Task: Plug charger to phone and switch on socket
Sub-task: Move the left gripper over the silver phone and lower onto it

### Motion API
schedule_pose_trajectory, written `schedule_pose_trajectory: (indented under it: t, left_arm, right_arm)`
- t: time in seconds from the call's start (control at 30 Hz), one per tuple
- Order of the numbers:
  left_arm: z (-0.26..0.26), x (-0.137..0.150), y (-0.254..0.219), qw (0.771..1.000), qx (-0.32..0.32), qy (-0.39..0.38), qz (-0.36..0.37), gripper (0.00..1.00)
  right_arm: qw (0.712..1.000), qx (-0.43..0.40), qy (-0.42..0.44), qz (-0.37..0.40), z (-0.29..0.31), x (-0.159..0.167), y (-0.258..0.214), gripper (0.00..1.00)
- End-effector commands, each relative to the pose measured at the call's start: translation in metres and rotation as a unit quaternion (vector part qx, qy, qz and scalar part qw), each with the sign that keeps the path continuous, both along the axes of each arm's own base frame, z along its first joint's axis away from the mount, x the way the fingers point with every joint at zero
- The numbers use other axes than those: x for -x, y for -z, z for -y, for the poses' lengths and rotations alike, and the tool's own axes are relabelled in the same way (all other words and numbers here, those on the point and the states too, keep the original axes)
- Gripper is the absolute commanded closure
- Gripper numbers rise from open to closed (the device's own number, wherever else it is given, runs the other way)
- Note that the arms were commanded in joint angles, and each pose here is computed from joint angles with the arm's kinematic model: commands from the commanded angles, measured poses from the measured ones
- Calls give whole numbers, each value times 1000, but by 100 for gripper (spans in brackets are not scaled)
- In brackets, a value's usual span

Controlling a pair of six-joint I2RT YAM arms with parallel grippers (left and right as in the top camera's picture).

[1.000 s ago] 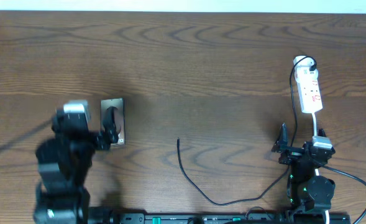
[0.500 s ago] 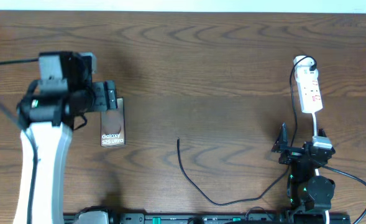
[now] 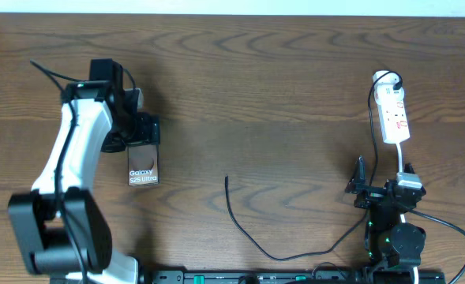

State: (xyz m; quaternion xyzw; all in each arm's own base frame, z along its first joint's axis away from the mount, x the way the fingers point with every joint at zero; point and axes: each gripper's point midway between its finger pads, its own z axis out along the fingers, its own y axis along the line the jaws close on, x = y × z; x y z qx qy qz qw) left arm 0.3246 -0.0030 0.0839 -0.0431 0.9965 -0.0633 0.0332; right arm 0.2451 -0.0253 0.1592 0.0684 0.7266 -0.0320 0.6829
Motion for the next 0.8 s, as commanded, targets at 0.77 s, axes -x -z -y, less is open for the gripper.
schedule_pose_trajectory:
  t: [0.77]
  left_arm:
    - [-17, -4, 73, 998, -43, 5, -36, 12]
  right_arm:
    - [1000, 6, -2, -2, -1, 0, 1, 1]
